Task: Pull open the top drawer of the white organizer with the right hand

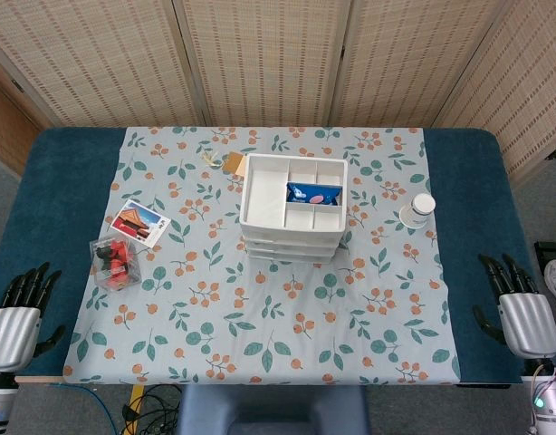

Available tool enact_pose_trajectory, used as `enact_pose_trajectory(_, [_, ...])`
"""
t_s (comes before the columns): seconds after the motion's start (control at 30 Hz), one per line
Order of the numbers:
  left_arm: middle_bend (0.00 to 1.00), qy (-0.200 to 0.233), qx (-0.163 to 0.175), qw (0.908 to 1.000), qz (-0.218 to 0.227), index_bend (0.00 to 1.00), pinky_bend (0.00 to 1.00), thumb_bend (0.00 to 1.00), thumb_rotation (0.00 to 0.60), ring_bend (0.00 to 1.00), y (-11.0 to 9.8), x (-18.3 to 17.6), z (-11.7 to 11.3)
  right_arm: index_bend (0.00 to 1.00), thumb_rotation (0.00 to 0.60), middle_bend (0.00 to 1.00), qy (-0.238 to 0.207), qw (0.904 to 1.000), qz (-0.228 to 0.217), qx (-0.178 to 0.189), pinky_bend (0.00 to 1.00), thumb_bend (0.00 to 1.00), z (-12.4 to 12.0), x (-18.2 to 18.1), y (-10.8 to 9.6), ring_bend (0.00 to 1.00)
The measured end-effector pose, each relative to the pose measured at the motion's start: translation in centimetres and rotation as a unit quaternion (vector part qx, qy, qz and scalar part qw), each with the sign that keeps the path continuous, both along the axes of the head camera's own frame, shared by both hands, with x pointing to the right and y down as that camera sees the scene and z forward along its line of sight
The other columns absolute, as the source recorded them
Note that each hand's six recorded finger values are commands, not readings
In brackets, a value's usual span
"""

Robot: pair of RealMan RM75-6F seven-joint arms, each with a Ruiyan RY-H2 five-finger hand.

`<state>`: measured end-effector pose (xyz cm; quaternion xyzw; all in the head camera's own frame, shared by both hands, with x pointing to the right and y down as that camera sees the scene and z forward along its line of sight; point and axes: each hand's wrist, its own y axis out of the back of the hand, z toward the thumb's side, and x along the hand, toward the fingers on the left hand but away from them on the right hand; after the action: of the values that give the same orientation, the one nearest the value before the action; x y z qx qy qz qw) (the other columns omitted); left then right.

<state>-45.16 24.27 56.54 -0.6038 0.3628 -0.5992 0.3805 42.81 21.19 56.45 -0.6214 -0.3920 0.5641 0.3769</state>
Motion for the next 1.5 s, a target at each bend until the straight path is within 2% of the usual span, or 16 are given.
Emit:
enact_pose_trajectory(0.07, [0.02,0.0,0.0,1.0,0.001,0.09,0.08,0.23,0.6,0.0,0.0,0.0,0.0,0.01,0.6,0.17,-0.01,0.9999,0.001,-0.009,0.13,0.39,0.2,-0.4,0.0,0.05])
enact_pose_trajectory(0.3, [0.02,0.006,0.003,1.0,0.004,0.1,0.08,0.23,0.6,0.01,-0.3,0.2,0.0,0.01,0.6,0.18,-0.048,0.9979,-0.021,-0.038,0.13,0.39,0.9,-3.0,-0.8,0.05])
enact_pose_trajectory(0.5, [0.02,0.01,0.001,0.9999,0.008,0.11,0.08,0.23,0.6,0.01,-0.4,0.2,0.1,0.01,0.6,0.24,-0.091,0.9927,-0.044,-0.065,0.16,0.39,2.1,-6.0,-1.5,0.09])
enact_pose_trajectory(0.67, [0.02,0.011,0.0,0.9999,0.012,0.12,0.08,0.23,0.6,0.01,-0.4,0.1,0.1,0.01,0.6,0.28,-0.148,0.9814,-0.064,-0.103,0.25,0.4,3.7,-9.2,-1.9,0.17])
enact_pose_trajectory(0.77, [0.02,0.013,0.001,0.9999,0.011,0.12,0.08,0.23,0.6,0.01,-0.5,0.0,0.0,0.01,0.6,0.33,-0.18,0.973,-0.08,-0.121,0.34,0.4,4.8,-11.6,-2.3,0.25])
enact_pose_trajectory(0.87, [0.02,0.015,-0.001,0.9998,0.013,0.12,0.08,0.23,0.6,0.01,-0.4,0.1,0.1,0.01,0.6,0.45,-0.208,0.9647,-0.085,-0.137,0.52,0.4,6.0,-13.6,-2.5,0.41])
enact_pose_trajectory(0.97, [0.02,0.016,0.0,0.9998,0.014,0.13,0.08,0.23,0.6,0.01,-0.4,0.0,0.0,0.01,0.6,0.55,-0.24,0.9547,-0.082,-0.156,0.68,0.41,7.2,-15.5,-2.9,0.56])
enact_pose_trajectory(1.13, [0.02,0.016,0.002,0.9998,0.013,0.13,0.08,0.23,0.6,0.01,-0.4,-0.1,-0.1,0.01,0.6,0.69,-0.294,0.9345,-0.072,-0.187,0.82,0.43,8.4,-18.6,-3.5,0.74])
enact_pose_trajectory(1.23, [0.02,0.015,0.003,0.9998,0.013,0.13,0.08,0.23,0.6,0.01,-0.4,-0.2,-0.3,0.01,0.6,0.77,-0.327,0.9203,-0.055,-0.208,0.88,0.47,8.9,-19.8,-3.5,0.83])
enact_pose_trajectory(1.37, [0.02,0.015,0.005,0.9998,0.011,0.13,0.08,0.23,0.6,0.01,-0.3,-0.4,-0.5,0.01,0.6,0.83,-0.376,0.8935,-0.026,-0.244,0.92,0.53,9.6,-21.3,-3.6,0.91])
enact_pose_trajectory(1.5, [0.02,0.014,0.005,0.9998,0.012,0.13,0.08,0.23,0.6,0.01,-0.3,-0.4,-0.6,0.01,0.6,0.84,-0.428,0.8576,0.008,-0.286,0.93,0.55,10.5,-22.9,-3.6,0.92])
